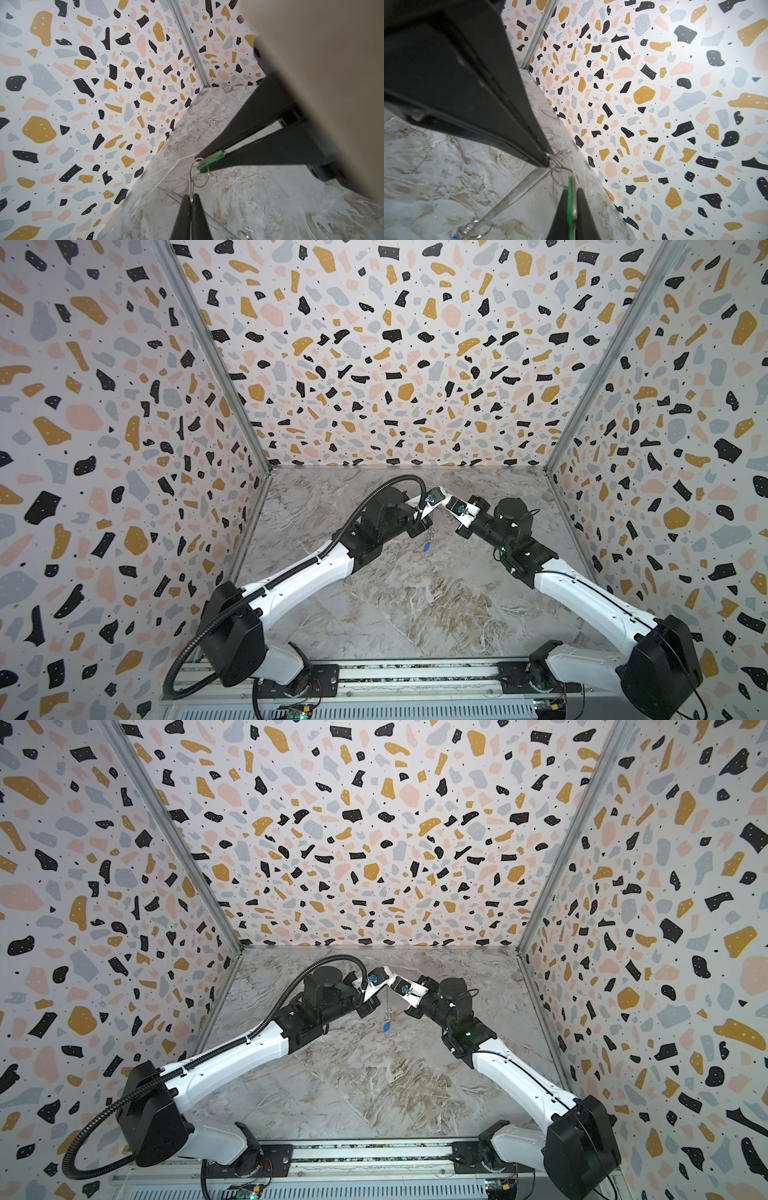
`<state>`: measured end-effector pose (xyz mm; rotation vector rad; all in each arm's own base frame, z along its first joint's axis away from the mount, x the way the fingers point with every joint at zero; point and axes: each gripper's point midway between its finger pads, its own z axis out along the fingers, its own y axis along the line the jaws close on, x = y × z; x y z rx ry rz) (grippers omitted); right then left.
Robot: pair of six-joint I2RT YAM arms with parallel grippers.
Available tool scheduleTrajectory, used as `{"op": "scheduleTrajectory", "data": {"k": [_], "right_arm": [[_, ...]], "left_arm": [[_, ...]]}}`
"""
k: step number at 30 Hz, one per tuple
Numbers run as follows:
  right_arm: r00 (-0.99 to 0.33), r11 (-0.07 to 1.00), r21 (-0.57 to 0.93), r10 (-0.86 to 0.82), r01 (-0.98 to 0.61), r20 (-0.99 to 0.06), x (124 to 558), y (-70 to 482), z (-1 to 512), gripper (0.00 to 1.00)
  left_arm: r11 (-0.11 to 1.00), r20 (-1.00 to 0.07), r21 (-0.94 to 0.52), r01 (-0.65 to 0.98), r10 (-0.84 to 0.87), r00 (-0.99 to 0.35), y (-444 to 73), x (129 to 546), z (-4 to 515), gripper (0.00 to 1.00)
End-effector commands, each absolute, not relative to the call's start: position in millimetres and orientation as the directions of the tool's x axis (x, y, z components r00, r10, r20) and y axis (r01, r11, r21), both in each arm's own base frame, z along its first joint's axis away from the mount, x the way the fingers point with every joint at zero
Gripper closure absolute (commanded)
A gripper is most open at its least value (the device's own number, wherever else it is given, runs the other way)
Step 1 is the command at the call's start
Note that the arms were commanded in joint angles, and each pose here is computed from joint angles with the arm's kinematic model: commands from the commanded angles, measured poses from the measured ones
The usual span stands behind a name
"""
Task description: Remove the keys from the keyring
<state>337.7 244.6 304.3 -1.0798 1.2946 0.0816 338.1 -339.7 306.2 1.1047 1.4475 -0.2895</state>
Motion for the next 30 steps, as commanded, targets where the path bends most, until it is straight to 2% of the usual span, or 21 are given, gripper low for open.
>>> {"op": "scheduleTrajectory", "data": {"k": [1, 6, 26, 30], "right_arm": [[0.448, 0.593, -0.65, -0.473, -0.476, -0.759, 331.6, 235.7, 353.6, 1.0], [0.483, 0.585, -0.695, -0.504, -0.419, -0.716, 331.0, 231.7, 358.9, 1.0], [0.564, 0.275, -0.925, -0.733, -0.263, -0.379, 332.9, 231.2, 349.4, 1.0], [0.573, 0.246, -0.935, -0.741, -0.256, -0.351, 332.6, 233.5, 349.4, 1.0]], "left_arm": [[0.513, -0.888, 0.367, 0.776, 0.443, 0.128, -338.0, 343.9, 299.9, 1.0], [0.455, -0.901, 0.298, 0.839, 0.425, 0.089, -345.9, 340.4, 290.9, 1.0], [0.274, -0.902, 0.101, 0.956, 0.432, -0.028, -363.6, 330.1, 265.9, 1.0], [0.257, -0.897, 0.081, 0.963, 0.439, -0.042, -366.2, 330.7, 264.2, 1.0]]}}
